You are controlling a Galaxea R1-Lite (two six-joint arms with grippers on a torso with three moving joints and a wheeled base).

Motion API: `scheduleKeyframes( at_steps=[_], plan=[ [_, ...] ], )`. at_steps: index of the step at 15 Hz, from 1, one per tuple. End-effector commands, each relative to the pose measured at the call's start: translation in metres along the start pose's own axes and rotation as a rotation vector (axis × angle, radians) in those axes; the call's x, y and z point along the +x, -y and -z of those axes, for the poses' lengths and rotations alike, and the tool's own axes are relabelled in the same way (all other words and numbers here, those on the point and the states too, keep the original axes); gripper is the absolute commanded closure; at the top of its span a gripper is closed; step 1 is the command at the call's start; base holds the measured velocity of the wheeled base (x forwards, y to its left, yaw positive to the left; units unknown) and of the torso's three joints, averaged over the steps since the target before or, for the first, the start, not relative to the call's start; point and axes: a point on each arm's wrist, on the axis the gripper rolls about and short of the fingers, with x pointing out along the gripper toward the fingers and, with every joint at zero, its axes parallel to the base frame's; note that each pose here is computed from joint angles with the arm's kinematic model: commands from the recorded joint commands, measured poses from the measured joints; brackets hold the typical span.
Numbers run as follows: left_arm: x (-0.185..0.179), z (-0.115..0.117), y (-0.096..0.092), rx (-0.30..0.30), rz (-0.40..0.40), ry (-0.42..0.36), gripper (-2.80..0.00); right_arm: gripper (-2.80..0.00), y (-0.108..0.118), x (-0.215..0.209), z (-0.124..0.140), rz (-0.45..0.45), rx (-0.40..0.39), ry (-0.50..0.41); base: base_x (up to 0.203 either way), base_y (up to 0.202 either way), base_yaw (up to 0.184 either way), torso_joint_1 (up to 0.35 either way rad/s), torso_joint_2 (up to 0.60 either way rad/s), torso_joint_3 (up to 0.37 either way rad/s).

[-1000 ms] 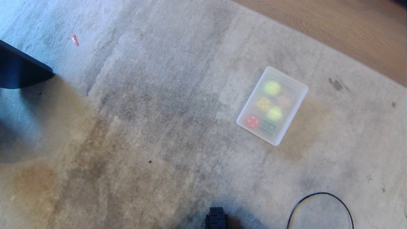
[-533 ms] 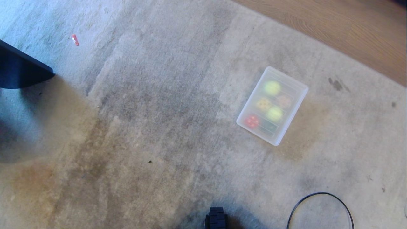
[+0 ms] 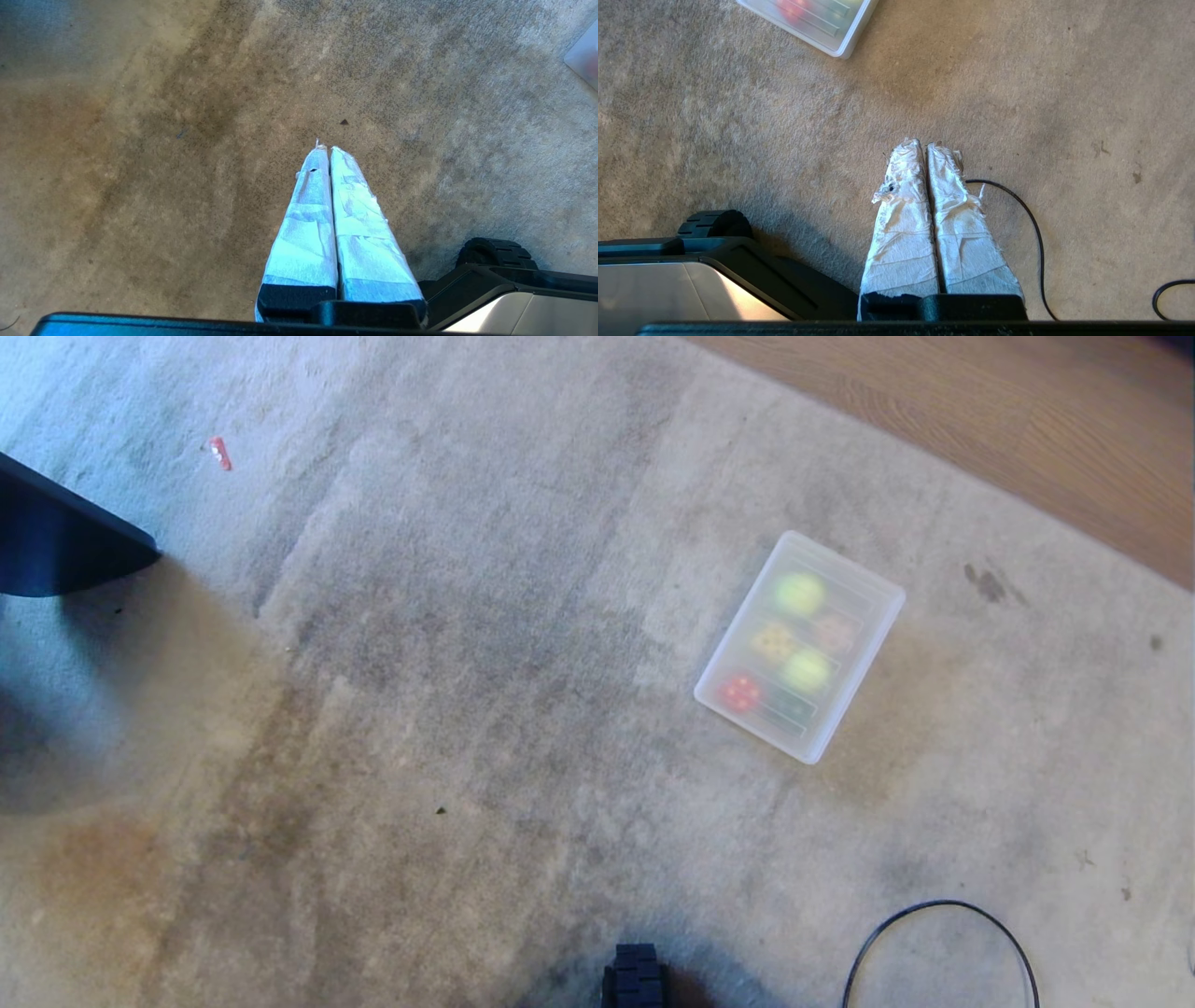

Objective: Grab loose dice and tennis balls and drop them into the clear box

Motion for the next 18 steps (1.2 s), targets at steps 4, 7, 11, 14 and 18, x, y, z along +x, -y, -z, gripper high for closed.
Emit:
scheduleKeyframes(
  at_steps=[4,7,11,14,18],
  plan=[
    [0.0,-0.0001,-0.0001,-0.025,-0.006,0.001,0.0,0.0,0.0,0.0003,-0.0002,0.0,0.001,-0.003,0.0,0.0,0.0,0.0,0.0,0.0],
    [0.0,-0.0002,-0.0002,-0.045,-0.008,0.003,0.0,0.0,0.0,0.0003,-0.0001,0.0,0.002,-0.004,0.0,0.0,0.0,0.0,0.0,0.0],
    [0.0,-0.0006,-0.0004,-0.068,-0.019,0.007,0.0,0.0,0.0,0.0003,-0.0001,0.001,0.002,-0.004,0.0,0.0,0.0,0.003,0.0,0.142],
    [0.0,-0.0002,-0.0003,-0.043,-0.014,0.004,0.0,0.0,0.0,0.0003,-0.0001,0.0,0.0,-0.004,0.0,0.0,0.0,0.001,0.0,0.2],
    [0.0,-0.0002,-0.0001,-0.028,-0.004,0.002,0.0,0.0,0.0,0.0003,-0.0001,-0.005,-0.014,-0.004,0.0,0.0,0.0,0.002,0.0,0.197]
  ],
)
